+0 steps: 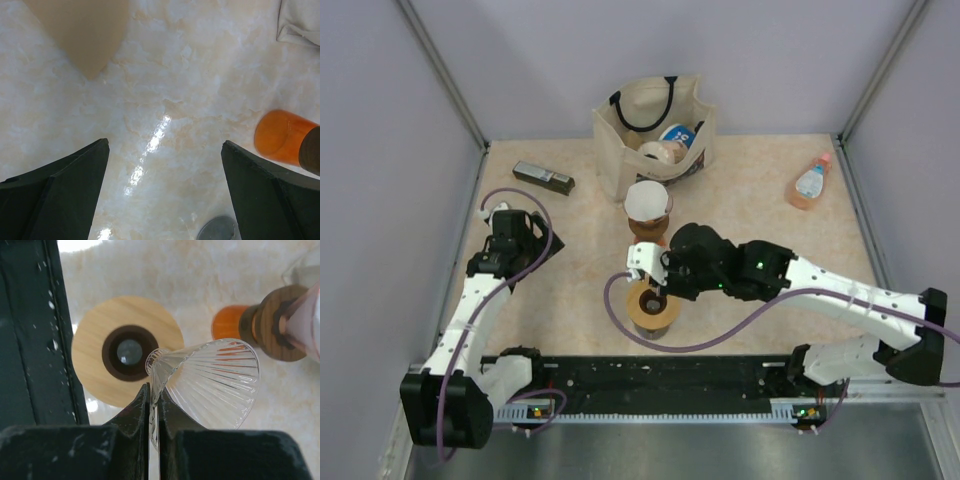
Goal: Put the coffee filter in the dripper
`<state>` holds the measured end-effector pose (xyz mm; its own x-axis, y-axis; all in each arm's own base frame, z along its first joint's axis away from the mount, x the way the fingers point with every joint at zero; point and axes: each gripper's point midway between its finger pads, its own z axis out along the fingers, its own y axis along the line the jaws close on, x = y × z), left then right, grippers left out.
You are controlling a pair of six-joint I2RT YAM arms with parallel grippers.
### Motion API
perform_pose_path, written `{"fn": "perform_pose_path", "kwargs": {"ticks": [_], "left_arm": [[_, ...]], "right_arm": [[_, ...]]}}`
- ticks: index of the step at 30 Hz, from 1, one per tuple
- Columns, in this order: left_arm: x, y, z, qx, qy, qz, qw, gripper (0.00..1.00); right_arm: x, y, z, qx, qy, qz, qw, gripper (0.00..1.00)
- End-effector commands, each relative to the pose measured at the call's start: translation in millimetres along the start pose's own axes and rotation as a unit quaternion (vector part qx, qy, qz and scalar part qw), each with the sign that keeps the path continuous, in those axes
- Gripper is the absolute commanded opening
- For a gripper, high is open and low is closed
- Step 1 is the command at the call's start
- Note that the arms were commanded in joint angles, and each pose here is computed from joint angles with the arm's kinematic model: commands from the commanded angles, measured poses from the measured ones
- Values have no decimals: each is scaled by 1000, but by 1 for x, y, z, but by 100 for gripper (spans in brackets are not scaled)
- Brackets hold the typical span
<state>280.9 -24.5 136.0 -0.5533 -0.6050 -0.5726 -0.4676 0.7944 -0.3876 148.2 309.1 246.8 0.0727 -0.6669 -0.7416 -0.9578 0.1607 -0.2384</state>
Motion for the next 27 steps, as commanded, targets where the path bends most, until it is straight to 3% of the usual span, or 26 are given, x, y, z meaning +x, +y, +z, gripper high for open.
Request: {"fn": "perform_pose_path", "kwargs": {"ticks": [1, 8, 14, 20, 27], "left_arm": [[-12, -12, -6, 29, -21, 4, 999, 99], [-12, -12, -7, 33, -22, 5, 999, 99], [-11, -13, -6, 33, -20, 5, 999, 99], [-10, -15, -7, 39, -17, 5, 999, 99], [-5, -26, -14, 74, -3, 6, 997, 99]], "right_arm": [[12, -16, -8, 33, 69, -75, 994, 0], [13, 1, 9, -6, 85, -107, 991, 0], [-6, 6, 3, -12, 59, -119, 991, 0], [-7, 32, 6, -73, 45, -138, 987, 0], [3, 37, 21, -86, 70, -157, 981, 0]]}}
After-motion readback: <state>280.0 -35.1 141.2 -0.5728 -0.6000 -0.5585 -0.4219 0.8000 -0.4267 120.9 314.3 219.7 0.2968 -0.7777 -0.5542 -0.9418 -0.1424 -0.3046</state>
